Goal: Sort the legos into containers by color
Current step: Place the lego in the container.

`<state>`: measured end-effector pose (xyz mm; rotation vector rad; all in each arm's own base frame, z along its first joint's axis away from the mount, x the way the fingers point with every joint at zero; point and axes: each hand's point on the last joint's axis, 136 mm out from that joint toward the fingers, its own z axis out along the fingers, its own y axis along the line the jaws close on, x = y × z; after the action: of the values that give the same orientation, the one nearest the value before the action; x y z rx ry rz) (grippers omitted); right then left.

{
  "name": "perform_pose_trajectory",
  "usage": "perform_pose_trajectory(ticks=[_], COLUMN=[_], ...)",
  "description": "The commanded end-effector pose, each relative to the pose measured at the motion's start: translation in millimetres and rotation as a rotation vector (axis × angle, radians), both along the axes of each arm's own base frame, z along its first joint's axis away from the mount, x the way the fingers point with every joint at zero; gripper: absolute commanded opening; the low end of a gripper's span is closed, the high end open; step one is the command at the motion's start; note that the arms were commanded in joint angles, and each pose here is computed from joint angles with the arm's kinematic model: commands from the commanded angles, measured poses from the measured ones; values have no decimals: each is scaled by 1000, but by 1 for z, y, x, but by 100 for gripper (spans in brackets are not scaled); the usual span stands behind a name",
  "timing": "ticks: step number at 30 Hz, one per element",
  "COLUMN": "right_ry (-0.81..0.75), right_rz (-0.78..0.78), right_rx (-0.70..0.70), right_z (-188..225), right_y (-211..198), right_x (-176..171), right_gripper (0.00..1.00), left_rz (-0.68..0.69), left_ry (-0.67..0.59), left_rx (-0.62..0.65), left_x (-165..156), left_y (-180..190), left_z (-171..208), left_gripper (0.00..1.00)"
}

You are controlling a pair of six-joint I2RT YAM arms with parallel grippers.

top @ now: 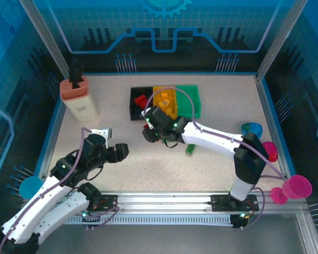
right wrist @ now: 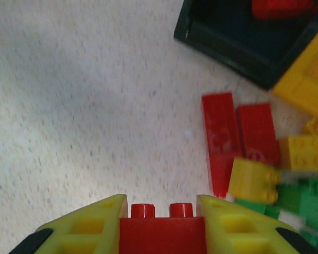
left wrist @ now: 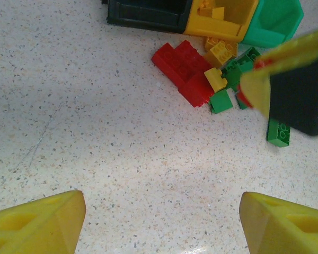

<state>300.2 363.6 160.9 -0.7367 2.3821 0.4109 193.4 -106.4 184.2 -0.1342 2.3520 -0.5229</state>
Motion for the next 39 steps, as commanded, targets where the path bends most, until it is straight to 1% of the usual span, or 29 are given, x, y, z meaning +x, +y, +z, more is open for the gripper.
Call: perform_pose_trajectory(ticks=[1,6,12,17,22,24,25,26,30,31,32,35,36,39], right_ry=[14,37,53,65,64,71,73,78,66,60,50,20,-6,-57], right_rz=[11,-11,-74,-124,-154,-172,-183,-192,-220,-222,-222,-215,-211,-200], right_rx=[18,37,51,72,57,55,57,62,84,96,112,139,163,210], right_z=[2,-1,-10,-23,-34,-44,-45,-47,-43,-38,-31,-11,7,40], right_y=[12,28,32,35,43,45,46,47,47,47,47,46,44,37], right_x=[25,64,106,134,155,165,168,171,177,177,176,172,169,158], right_gripper=[30,31,31,32,32,32,34,39,69,74,76,76,76,76], left_rz=[-11,-16,-24,-27,-30,-29,-26,-27,-25,-26,-28,-32,-34,-38], left_ry=[13,0,-8,-7,-6,-10,-10,-11,-14,-12,-14,-12,-9,-7], left_rx=[-25,-36,-48,-49,-56,-62,-65,-67,-71,-72,-75,-78,-76,-79], left_x=[-8,-13,-16,-18,-22,-24,-24,-25,-26,-27,-27,-26,-26,-24], left_y=[-2,0,0,-1,0,1,2,2,3,3,2,0,0,-3], left_z=[4,10,13,14,17,18,19,19,21,20,21,20,19,18], left_gripper=[77,77,77,77,77,76,77,77,76,76,76,75,75,75])
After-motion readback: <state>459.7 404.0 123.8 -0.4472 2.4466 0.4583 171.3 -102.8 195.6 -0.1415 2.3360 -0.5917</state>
